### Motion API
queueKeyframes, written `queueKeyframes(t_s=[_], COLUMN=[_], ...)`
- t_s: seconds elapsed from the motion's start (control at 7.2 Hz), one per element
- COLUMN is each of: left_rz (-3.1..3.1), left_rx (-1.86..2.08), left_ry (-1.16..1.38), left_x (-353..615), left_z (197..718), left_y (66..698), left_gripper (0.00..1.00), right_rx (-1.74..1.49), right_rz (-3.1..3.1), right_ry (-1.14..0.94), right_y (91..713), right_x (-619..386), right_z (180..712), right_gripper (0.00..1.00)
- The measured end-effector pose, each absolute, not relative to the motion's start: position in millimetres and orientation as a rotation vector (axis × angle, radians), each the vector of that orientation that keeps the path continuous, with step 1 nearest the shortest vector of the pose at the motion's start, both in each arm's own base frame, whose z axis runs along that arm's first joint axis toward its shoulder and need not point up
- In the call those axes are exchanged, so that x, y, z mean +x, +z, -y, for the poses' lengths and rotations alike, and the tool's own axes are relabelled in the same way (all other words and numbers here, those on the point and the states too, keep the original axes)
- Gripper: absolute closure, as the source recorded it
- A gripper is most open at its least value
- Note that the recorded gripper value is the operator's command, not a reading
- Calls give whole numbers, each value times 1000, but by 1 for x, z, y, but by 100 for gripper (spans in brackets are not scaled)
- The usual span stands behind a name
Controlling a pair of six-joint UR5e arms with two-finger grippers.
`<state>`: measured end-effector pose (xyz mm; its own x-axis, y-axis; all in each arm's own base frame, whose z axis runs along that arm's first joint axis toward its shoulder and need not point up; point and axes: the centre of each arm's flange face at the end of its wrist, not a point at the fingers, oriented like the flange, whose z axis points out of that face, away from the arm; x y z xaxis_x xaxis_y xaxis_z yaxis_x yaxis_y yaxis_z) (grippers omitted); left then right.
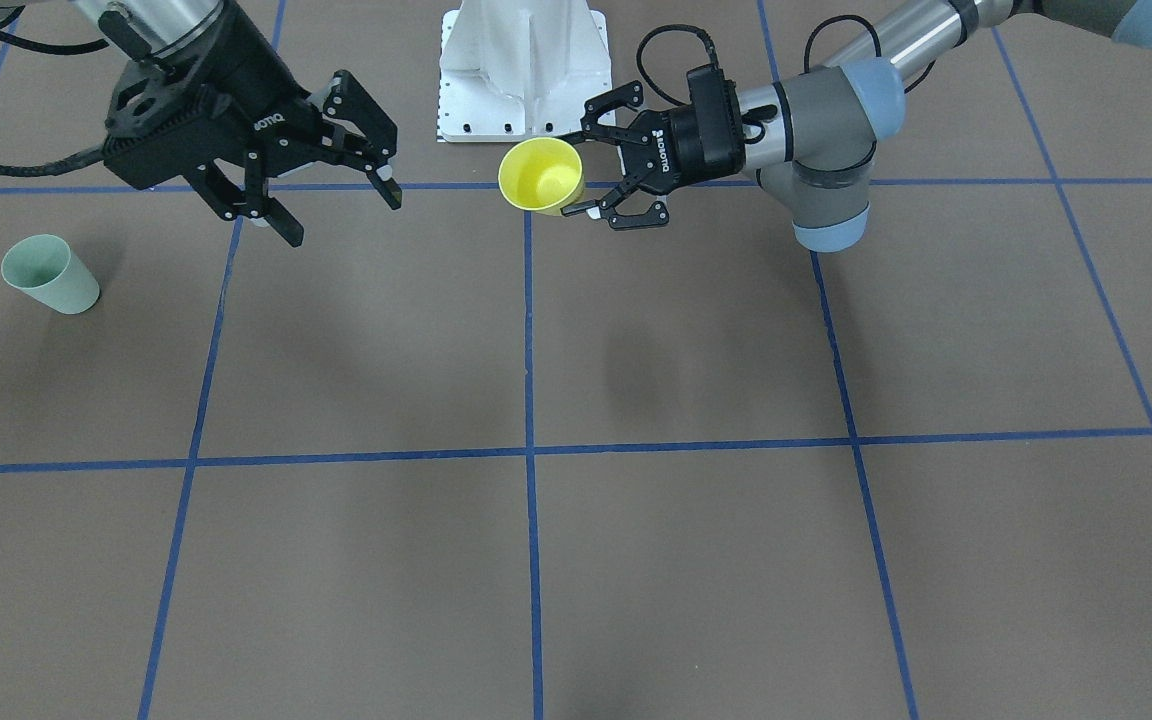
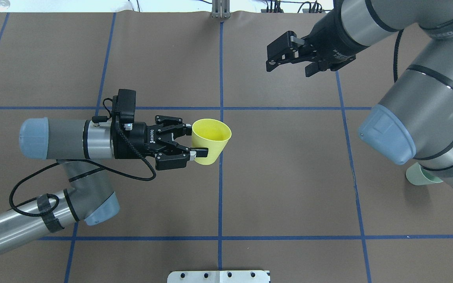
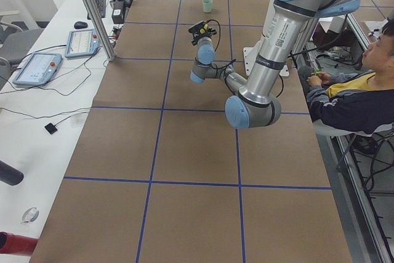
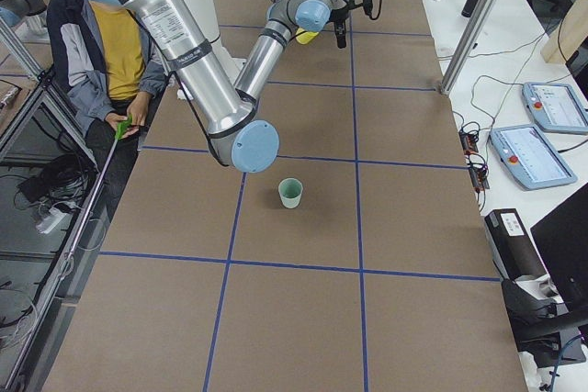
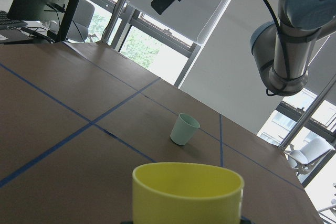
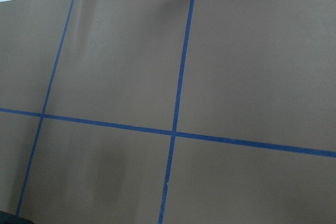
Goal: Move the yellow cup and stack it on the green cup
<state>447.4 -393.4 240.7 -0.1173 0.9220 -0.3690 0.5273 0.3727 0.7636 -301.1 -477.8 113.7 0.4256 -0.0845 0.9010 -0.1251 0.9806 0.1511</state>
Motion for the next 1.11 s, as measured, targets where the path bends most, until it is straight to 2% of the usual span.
queueKeyframes(t_s=[0.42, 1.11], left_rz=[-1601, -1579], left_rx=[1585, 1619], left_ry=[682, 687], left_x=[446, 445], left_z=[397, 398], left_y=[228, 229], left_gripper=[100, 100], right_rx=[87, 19], right_rz=[1102, 1084], right_ry=[30, -51], right_y=[85, 71], right_x=[-329, -373], right_z=[468, 441], right_gripper=[0, 1])
